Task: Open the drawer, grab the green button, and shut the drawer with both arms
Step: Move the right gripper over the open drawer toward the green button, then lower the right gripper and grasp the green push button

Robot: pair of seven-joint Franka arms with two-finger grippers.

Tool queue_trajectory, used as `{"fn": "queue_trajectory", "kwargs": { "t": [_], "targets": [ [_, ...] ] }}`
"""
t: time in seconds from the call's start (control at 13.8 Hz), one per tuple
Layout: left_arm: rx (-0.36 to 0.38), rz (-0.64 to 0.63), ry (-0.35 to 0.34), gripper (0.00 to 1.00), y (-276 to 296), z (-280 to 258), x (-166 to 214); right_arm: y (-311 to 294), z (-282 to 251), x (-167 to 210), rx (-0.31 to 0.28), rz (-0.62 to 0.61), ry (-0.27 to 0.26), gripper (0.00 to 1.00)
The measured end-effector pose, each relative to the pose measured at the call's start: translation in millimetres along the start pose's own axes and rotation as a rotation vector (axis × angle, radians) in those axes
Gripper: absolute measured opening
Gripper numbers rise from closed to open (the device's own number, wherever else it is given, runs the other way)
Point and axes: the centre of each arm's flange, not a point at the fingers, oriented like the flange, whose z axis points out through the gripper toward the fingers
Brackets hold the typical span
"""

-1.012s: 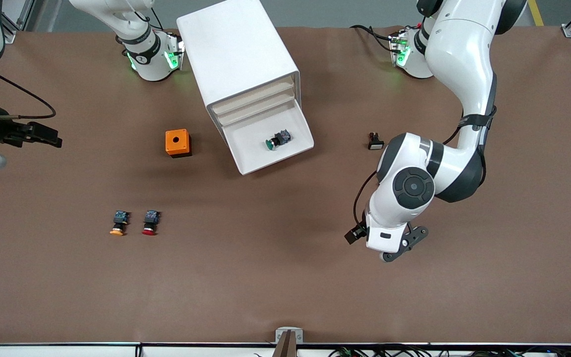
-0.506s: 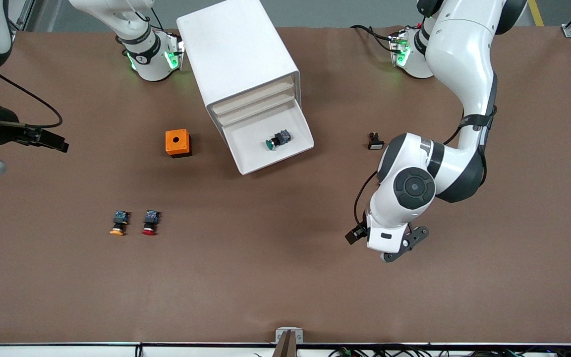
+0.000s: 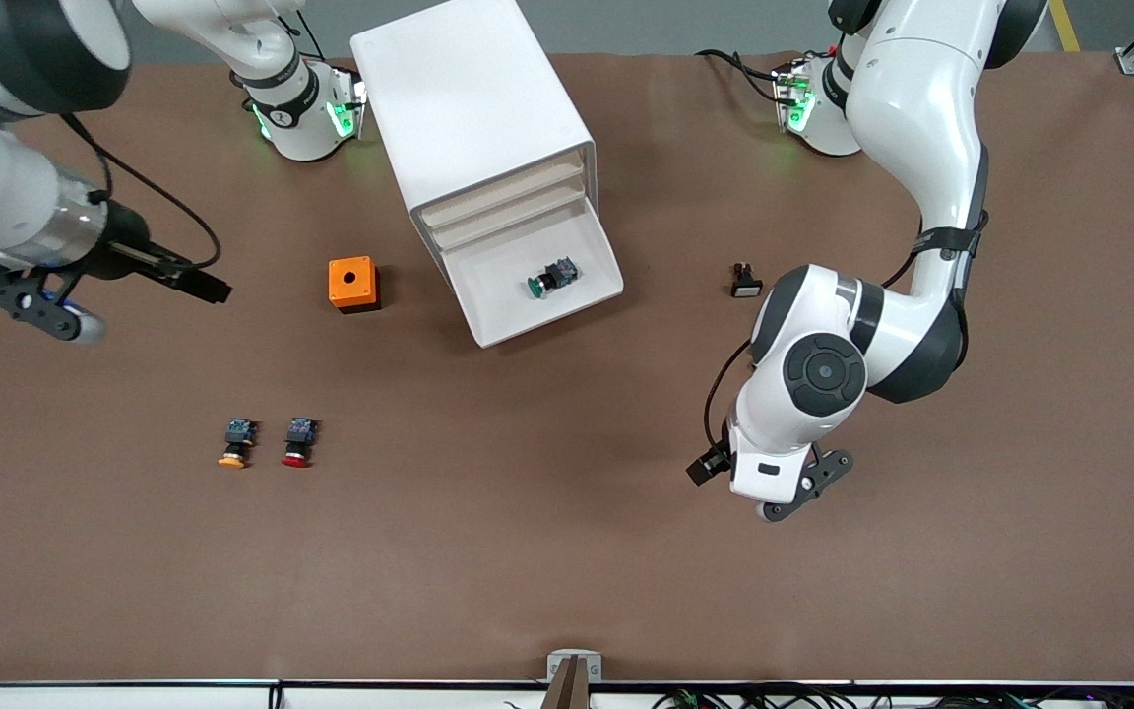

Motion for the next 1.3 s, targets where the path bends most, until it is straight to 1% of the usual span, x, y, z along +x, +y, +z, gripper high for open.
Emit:
{"fn": "queue_trajectory", "kwargs": {
  "t": [0.14, 0.43, 0.65, 0.87, 1.01, 1.16, 1.3],
  "targets": [
    [0.0, -0.002, 0.0, 1.0, -0.6, 0.0, 1.0, -33.7, 5.7, -28.6, 0.0, 0.075, 0.016, 1.0],
    [0.0, -0.008, 0.001, 1.0, -3.1, -0.1, 4.9, -93.8, 34.9, -82.6, 0.025, 0.18, 0.051, 1.0],
    [0.0, -0.008, 0.001, 1.0, -3.3, -0.1, 5.1, -120.2, 48.0, -111.6, 0.04, 0.24, 0.062, 1.0],
    [0.0, -0.008, 0.001, 1.0, -3.3, -0.2, 5.1, -140.2, 57.1, -134.5, 0.069, 0.301, 0.075, 1.0],
    [0.0, -0.008, 0.001, 1.0, -3.3, -0.2, 5.2, -153.3, 72.8, -153.1, 0.079, 0.331, 0.078, 1.0],
    [0.0, -0.008, 0.001, 1.0, -3.3, -0.1, 5.1, -166.7, 91.9, -173.6, 0.073, 0.354, 0.077, 1.0],
    [0.0, -0.008, 0.001, 1.0, -3.3, -0.2, 5.2, -178.7, 109.6, -189.7, 0.054, 0.365, 0.075, 1.0]
  ]
}}
